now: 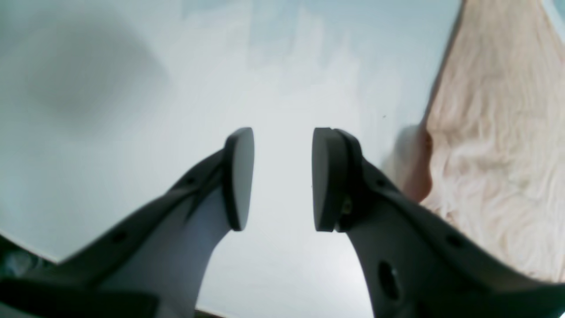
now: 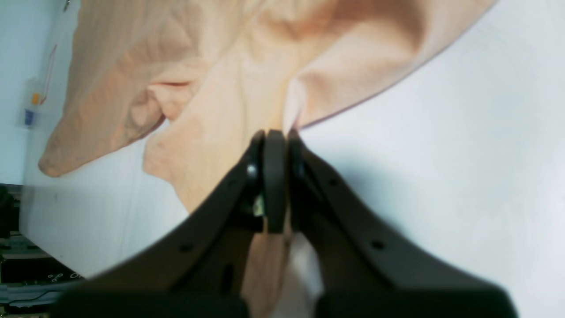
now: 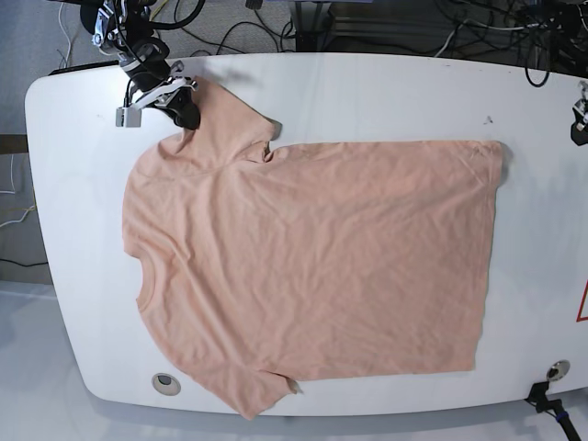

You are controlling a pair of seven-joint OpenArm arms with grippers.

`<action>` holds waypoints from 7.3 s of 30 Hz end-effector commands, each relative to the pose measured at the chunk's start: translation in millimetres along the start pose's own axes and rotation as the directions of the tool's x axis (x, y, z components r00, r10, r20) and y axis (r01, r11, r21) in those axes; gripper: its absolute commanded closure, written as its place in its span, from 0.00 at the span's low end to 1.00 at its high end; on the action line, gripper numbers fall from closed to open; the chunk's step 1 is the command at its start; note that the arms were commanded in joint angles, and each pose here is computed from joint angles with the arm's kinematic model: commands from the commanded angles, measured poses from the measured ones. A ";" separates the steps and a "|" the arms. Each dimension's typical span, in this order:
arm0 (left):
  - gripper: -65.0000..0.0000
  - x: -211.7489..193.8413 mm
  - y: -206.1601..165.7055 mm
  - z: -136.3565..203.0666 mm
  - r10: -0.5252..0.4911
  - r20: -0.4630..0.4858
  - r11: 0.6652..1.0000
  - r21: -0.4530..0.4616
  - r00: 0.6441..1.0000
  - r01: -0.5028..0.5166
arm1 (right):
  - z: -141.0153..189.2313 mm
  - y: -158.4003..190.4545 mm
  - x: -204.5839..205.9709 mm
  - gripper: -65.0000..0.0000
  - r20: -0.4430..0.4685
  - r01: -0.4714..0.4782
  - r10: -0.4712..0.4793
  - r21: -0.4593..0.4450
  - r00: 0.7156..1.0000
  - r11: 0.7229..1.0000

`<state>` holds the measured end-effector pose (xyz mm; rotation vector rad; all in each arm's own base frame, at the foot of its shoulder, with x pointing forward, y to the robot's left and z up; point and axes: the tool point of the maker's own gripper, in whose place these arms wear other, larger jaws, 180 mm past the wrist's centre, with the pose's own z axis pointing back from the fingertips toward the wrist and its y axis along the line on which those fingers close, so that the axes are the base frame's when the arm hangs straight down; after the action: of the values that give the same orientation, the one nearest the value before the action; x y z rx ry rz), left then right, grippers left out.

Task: Fold the T-shirt properly
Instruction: 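Move the left gripper to the opposite shoulder corner and grasp it, then pull both held shoulder corners back, dragging the shirt toward the robot, then release the left gripper and regrasp the shirt edge further along, then lift the shirt edge with both grippers and fold it over the body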

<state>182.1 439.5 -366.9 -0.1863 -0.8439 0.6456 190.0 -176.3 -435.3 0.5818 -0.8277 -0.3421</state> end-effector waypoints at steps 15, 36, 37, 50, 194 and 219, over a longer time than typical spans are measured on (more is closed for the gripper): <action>0.63 -32.0 -45.6 -27.4 -0.090 -0.158 0.985 -0.159 0.983 0.065 | 3.2 -6.1 -17.4 1.00 -0.084 -0.017 0.015 -0.023 0.996 1.000; 0.61 -55.9 -95.5 -53.3 -0.182 -0.203 0.951 -0.285 0.962 0.120 | 3.0 -6.4 -22.1 1.00 -0.110 -0.042 0.039 -0.024 0.993 0.999; 0.61 -56.6 -95.1 -53.5 -0.181 -0.203 0.951 -0.285 0.962 0.119 | 3.4 -5.9 -21.0 1.00 -0.104 -0.042 0.039 -0.023 0.994 0.999; 0.63 -85.3 -112.3 -60.6 -0.240 -0.265 0.931 -0.335 0.934 0.144 | 3.3 -6.6 -24.1 1.00 -0.117 -0.054 0.050 -0.028 0.992 0.998; 1.00 -214.1 -147.5 45.6 -0.780 -0.325 0.610 -0.584 0.534 0.535 | 141.6 -47.4 8.4 0.99 -0.150 -0.199 0.162 -0.280 0.975 0.939; 1.00 -128.2 -226.4 19.7 -0.687 -0.027 0.592 -0.601 0.726 0.537 | 134.7 6.8 98.6 0.99 0.090 -0.224 0.229 -0.063 0.969 0.973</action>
<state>201.2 180.5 -356.1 -0.4661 -0.7087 -0.3104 142.7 -264.2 -315.5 0.4090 -0.9180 -0.2005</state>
